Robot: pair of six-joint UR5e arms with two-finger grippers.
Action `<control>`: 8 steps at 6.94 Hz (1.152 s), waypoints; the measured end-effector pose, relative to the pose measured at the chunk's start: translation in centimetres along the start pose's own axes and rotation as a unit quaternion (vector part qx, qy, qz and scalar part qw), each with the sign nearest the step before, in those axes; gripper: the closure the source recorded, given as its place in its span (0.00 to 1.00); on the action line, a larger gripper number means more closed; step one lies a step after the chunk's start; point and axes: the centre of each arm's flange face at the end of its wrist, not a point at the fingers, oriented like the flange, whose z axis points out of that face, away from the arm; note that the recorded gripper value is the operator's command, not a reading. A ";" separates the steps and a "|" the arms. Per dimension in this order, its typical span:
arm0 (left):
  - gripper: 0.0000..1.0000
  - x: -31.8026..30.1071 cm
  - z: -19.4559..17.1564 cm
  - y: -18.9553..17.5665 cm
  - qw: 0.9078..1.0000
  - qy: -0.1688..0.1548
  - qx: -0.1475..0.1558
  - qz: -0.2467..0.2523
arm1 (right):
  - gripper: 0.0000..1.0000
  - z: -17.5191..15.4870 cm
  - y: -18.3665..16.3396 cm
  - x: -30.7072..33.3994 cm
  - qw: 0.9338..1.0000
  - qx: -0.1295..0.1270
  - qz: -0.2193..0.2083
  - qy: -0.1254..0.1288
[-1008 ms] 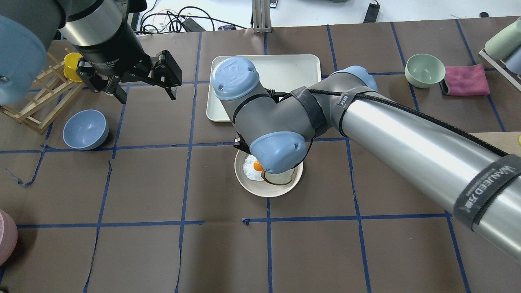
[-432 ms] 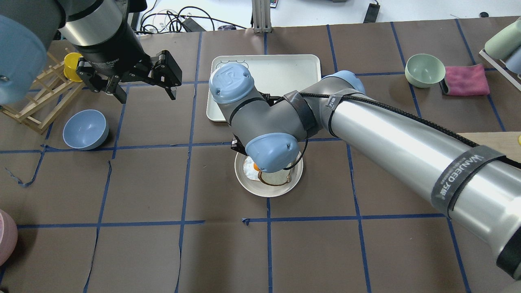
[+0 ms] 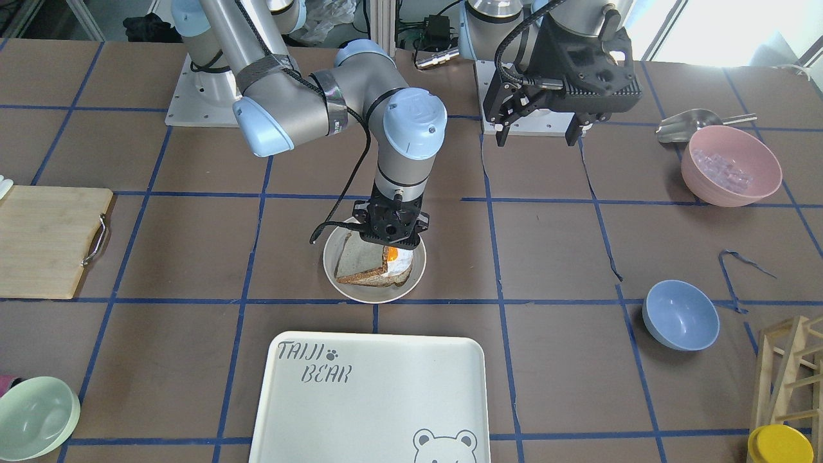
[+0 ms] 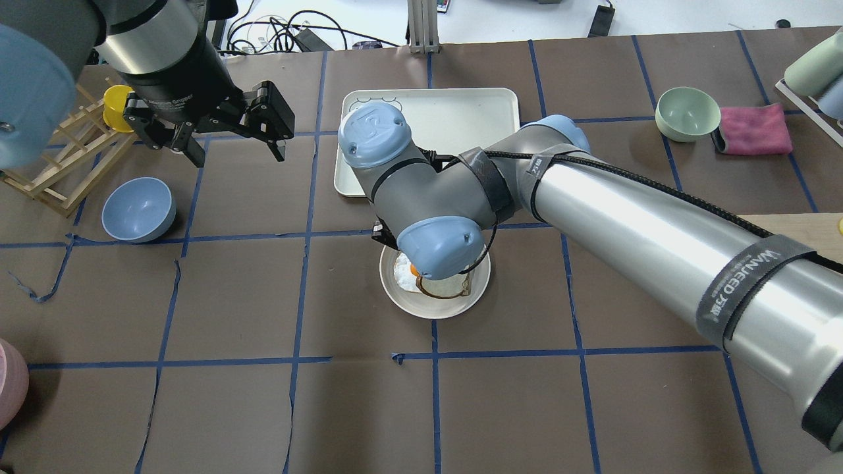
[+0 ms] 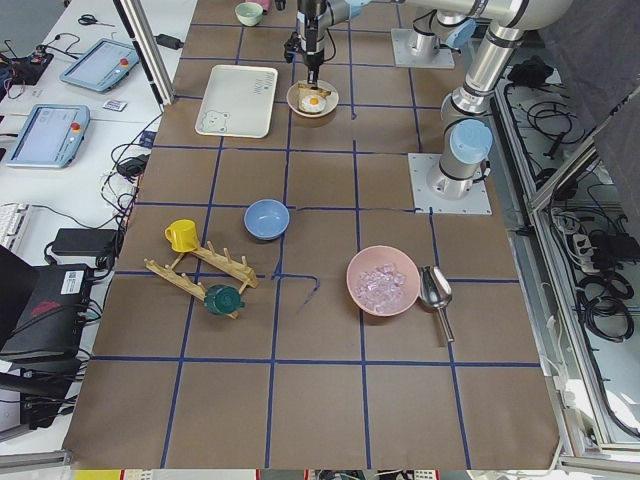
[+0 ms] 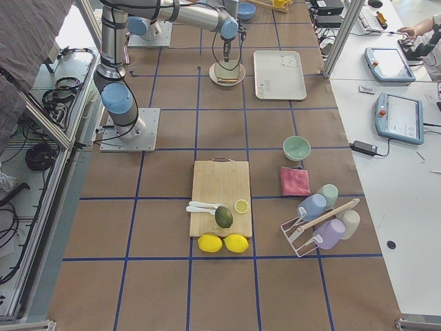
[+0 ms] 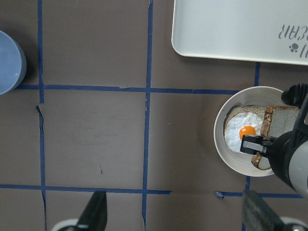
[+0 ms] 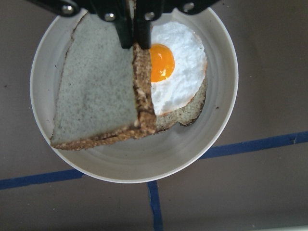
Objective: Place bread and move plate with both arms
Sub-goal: 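Lower the bread onto the egg, open the right gripper and withdraw, then reach the left gripper to the plate rim and grasp it while the right arm retracts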
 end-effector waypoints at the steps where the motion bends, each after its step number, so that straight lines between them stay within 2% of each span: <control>1: 0.00 0.0 0.0 0.0 1.000 0.000 0.000 0.000 | 0.04 -0.6 -0.3 0.1 1.000 0.009 0.002 -0.008; 3: 0.00 0.0 0.0 0.0 1.000 0.000 -0.001 0.000 | 0.00 -2.6 -1.9 2.0 1.000 0.024 -0.002 -0.020; 6: 0.00 0.1 0.8 -0.2 1.000 -0.001 -0.009 -0.004 | 0.00 -6.5 -8.6 12.4 0.998 0.021 -0.047 -0.035; 8: 0.00 0.4 4.5 -1.4 0.999 0.002 -0.043 -0.030 | 0.00 -13.0 -12.3 20.3 0.995 0.015 -0.095 -0.032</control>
